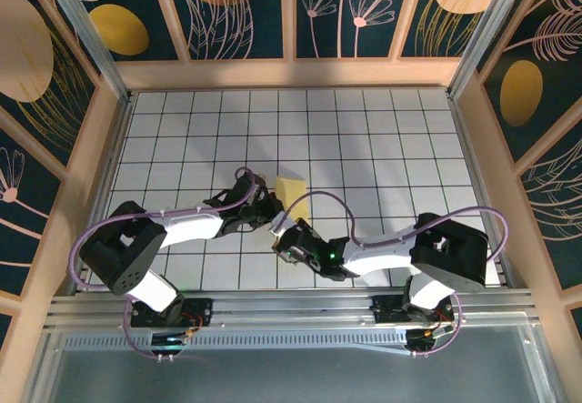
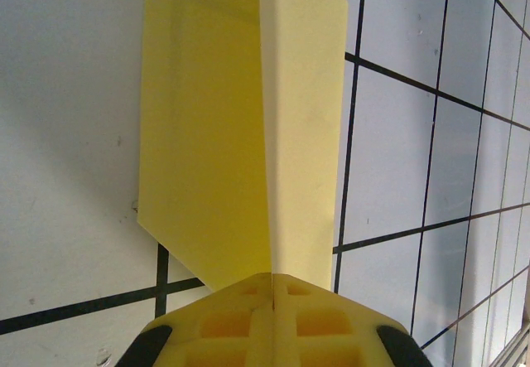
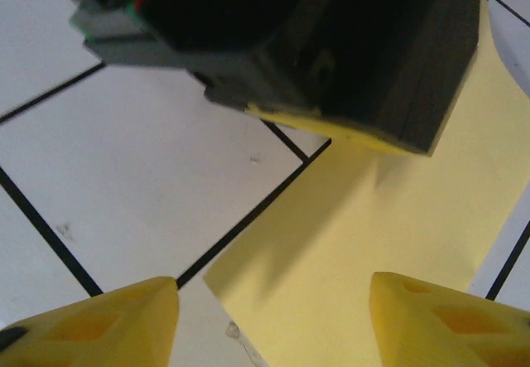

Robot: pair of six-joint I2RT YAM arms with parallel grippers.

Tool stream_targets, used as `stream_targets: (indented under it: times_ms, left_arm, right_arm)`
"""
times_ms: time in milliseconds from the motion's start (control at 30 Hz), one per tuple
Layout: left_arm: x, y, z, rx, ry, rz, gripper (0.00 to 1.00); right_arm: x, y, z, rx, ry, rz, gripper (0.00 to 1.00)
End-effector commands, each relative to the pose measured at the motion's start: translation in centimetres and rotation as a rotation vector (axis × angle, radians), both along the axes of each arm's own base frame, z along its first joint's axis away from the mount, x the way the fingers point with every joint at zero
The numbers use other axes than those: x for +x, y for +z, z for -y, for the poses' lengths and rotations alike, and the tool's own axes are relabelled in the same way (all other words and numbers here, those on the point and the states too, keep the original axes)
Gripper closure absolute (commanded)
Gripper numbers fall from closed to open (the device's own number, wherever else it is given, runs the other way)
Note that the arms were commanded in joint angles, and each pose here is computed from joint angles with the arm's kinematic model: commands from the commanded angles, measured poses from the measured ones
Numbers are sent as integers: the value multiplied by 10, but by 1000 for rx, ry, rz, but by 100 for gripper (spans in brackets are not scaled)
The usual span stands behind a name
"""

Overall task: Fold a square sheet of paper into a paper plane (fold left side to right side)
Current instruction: Third fold the triangle at the center of the table.

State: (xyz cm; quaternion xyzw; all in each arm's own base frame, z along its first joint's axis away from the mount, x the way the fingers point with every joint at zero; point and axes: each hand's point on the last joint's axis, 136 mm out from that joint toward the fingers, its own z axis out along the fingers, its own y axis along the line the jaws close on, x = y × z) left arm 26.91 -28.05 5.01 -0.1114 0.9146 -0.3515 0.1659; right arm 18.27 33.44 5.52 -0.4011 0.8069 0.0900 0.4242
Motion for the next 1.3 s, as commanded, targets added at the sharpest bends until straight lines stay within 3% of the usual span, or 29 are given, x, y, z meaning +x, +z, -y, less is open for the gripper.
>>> stream_targets:
  times_ms: [0, 67, 200, 267, 567, 767, 867, 1100, 1267]
  left_arm:
    - [-2, 7, 1, -32, 12, -7, 100]
    - [-2, 7, 1, -31, 13, -6, 100]
    - [-1, 8, 1, -27, 13, -3, 100]
    - [-2, 8, 0, -22, 11, 0, 94]
    - [-3, 26, -12, 6, -12, 57, 55]
    - [4, 54, -36, 16, 17, 128, 44]
    - [8, 65, -31, 2, -20, 164, 51]
    - [20, 43, 9, 4, -210, 117, 83]
    - [30, 13, 22, 45, -268, 71, 90]
  right_arm:
    - [7, 13, -11, 36, -8, 51, 48]
    - [7, 13, -11, 37, -4, 46, 59]
    - [4, 9, -11, 34, 5, 17, 91]
    - [3, 6, -10, 44, 11, -16, 100]
    - [-7, 6, -5, 168, 53, -182, 100]
    - [-13, 12, 1, 281, 94, -313, 100]
    - [-16, 14, 2, 338, 119, -376, 100]
    - [-20, 12, 2, 399, 139, -475, 100]
    - [-21, 10, -2, 425, 150, -522, 100]
